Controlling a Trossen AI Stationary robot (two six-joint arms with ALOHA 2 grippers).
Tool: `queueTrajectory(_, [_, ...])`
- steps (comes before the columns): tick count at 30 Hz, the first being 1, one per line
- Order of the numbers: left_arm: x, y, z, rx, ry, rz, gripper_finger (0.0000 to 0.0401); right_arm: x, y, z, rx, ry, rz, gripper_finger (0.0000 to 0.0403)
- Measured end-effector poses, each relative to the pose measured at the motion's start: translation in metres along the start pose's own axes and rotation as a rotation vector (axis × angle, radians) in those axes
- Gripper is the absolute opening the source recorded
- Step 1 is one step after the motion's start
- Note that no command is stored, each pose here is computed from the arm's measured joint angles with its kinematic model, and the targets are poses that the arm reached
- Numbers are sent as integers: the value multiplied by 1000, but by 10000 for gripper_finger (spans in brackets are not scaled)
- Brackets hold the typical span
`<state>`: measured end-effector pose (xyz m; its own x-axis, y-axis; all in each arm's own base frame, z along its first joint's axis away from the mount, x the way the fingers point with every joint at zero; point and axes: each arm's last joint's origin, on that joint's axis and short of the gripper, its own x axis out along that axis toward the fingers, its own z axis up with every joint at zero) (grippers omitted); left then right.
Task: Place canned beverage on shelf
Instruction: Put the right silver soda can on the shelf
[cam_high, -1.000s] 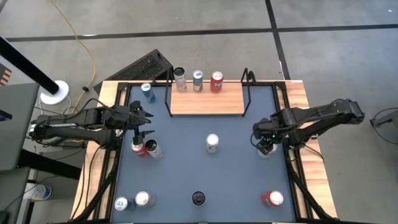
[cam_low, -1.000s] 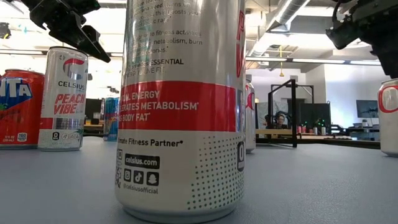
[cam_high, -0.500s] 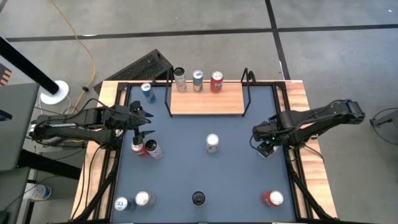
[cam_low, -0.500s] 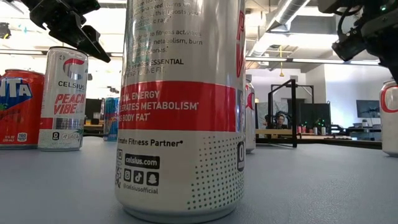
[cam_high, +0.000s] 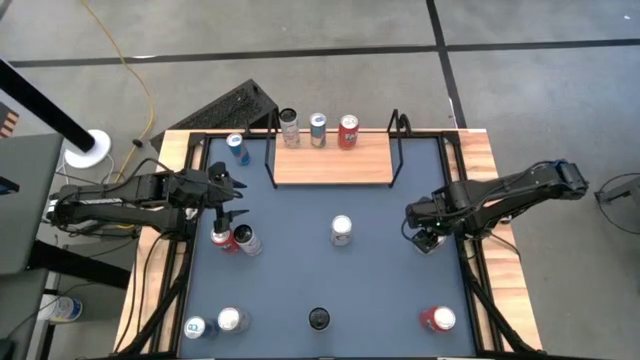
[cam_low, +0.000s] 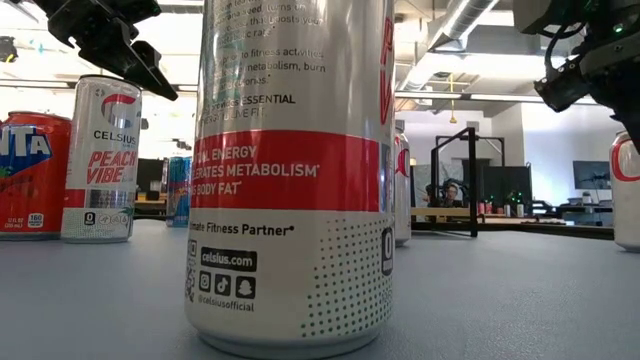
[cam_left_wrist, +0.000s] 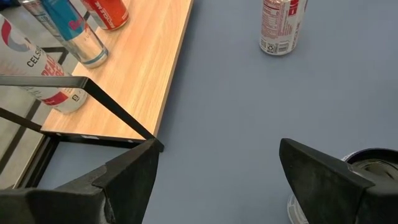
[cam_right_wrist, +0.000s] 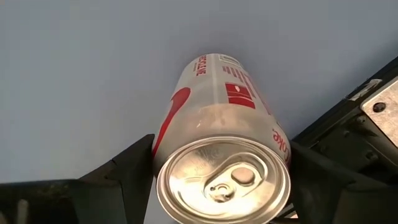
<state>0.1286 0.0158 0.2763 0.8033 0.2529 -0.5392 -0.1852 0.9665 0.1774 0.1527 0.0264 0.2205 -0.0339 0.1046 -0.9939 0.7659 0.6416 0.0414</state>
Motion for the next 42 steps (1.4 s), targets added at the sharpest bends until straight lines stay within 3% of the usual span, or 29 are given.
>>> queueTrajectory(19, [0,0,0,-3,0,0,322,1,1,1,-33,-6,5,294])
queueTrajectory(27, [0,0,0,-4,0,0,322,-14,7,4,-88,-56,29,291])
queueTrajectory(36, [0,0,0,-6,0,0,322,-59,17,31,-203,-238,170,291])
queueTrajectory(42, [0,0,0,-15,3,0,322,-90,26,69,-339,-322,164,291])
